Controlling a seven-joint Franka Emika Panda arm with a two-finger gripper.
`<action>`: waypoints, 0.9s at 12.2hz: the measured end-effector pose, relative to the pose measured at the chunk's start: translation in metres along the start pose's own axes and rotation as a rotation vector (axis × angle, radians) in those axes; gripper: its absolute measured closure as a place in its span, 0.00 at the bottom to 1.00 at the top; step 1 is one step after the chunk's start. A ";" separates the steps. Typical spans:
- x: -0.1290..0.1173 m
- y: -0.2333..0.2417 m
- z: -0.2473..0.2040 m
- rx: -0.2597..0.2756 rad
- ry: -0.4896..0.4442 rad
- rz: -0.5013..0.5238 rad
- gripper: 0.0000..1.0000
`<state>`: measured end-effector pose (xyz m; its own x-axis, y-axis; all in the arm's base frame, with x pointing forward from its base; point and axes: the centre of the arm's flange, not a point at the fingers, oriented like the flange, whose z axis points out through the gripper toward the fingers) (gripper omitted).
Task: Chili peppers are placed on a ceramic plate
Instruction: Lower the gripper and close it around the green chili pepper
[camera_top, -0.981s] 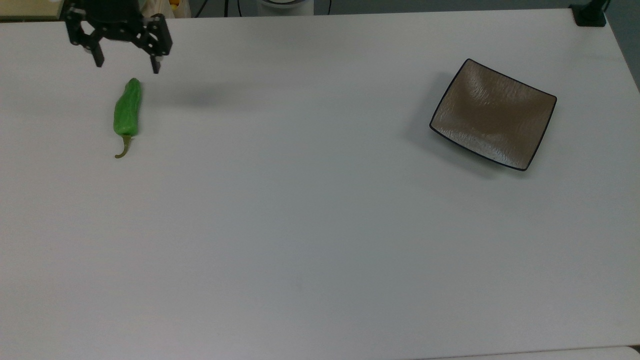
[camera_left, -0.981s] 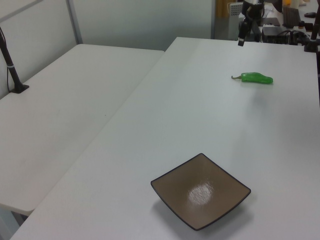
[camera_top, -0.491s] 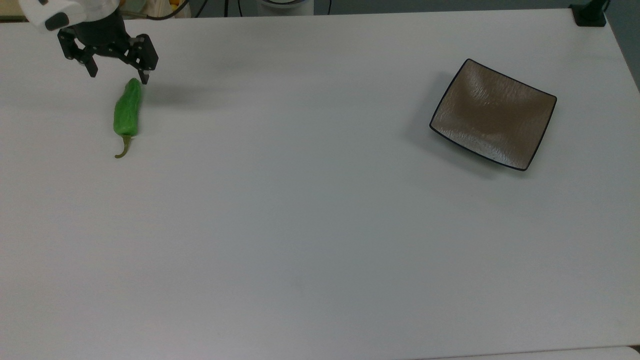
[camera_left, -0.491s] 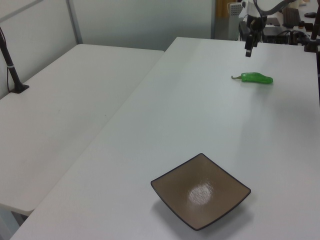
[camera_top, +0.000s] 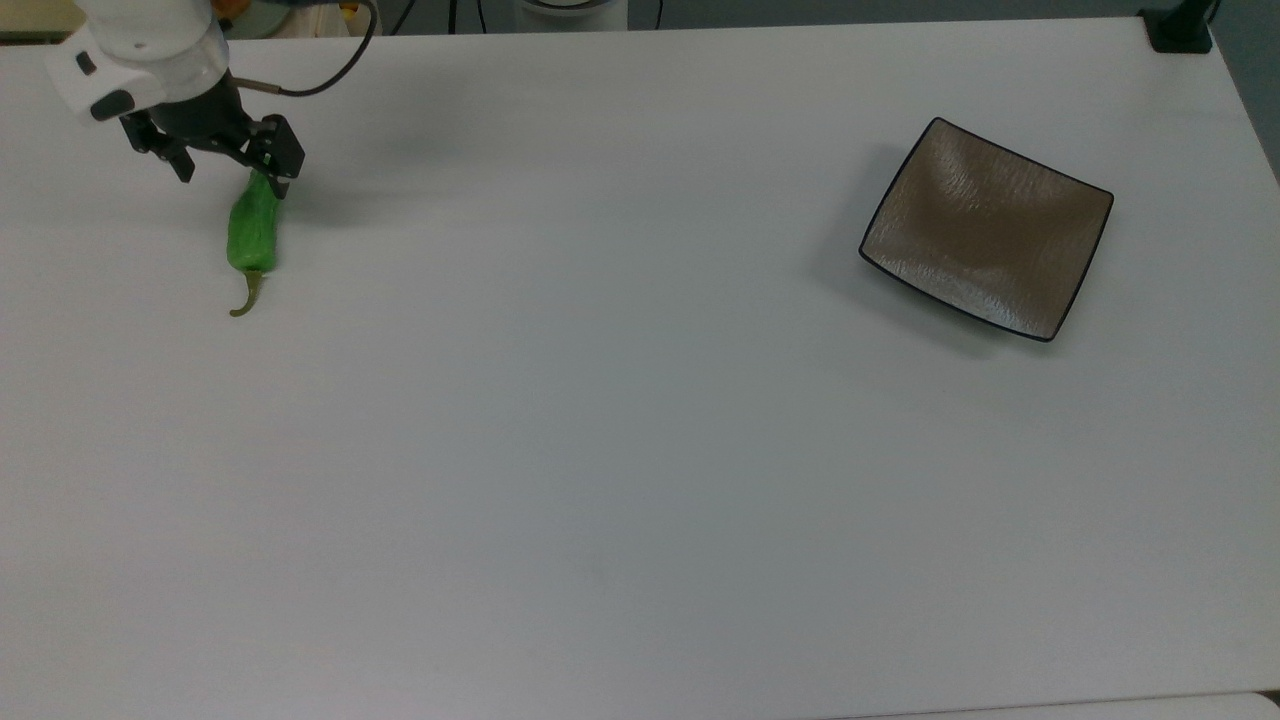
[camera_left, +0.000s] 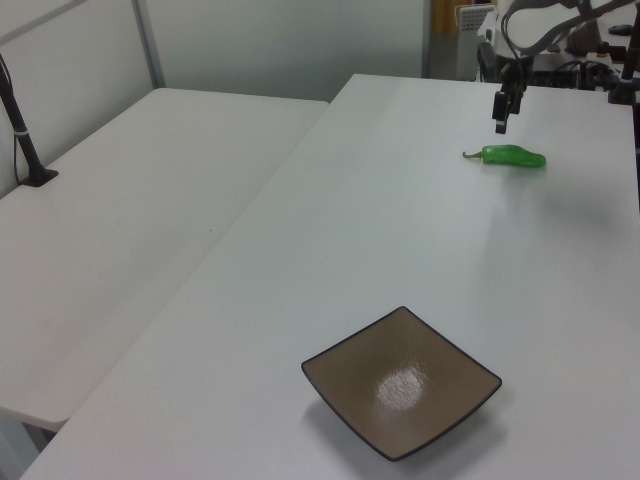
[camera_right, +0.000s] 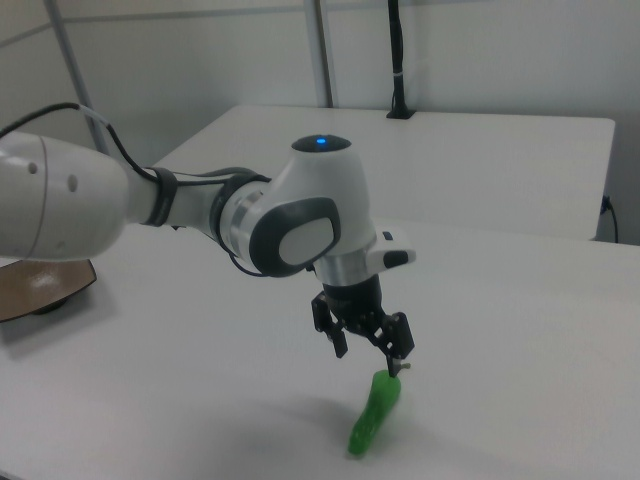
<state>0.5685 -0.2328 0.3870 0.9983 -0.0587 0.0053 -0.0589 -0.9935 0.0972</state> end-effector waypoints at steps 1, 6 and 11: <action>0.001 0.001 0.008 -0.001 -0.007 0.002 0.00; -0.001 0.007 0.065 -0.009 -0.024 0.010 0.00; -0.003 0.010 0.078 -0.005 -0.039 0.015 0.33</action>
<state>0.5645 -0.2498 0.3107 0.9964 -0.0778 -0.0321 -0.0742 -0.9920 0.1023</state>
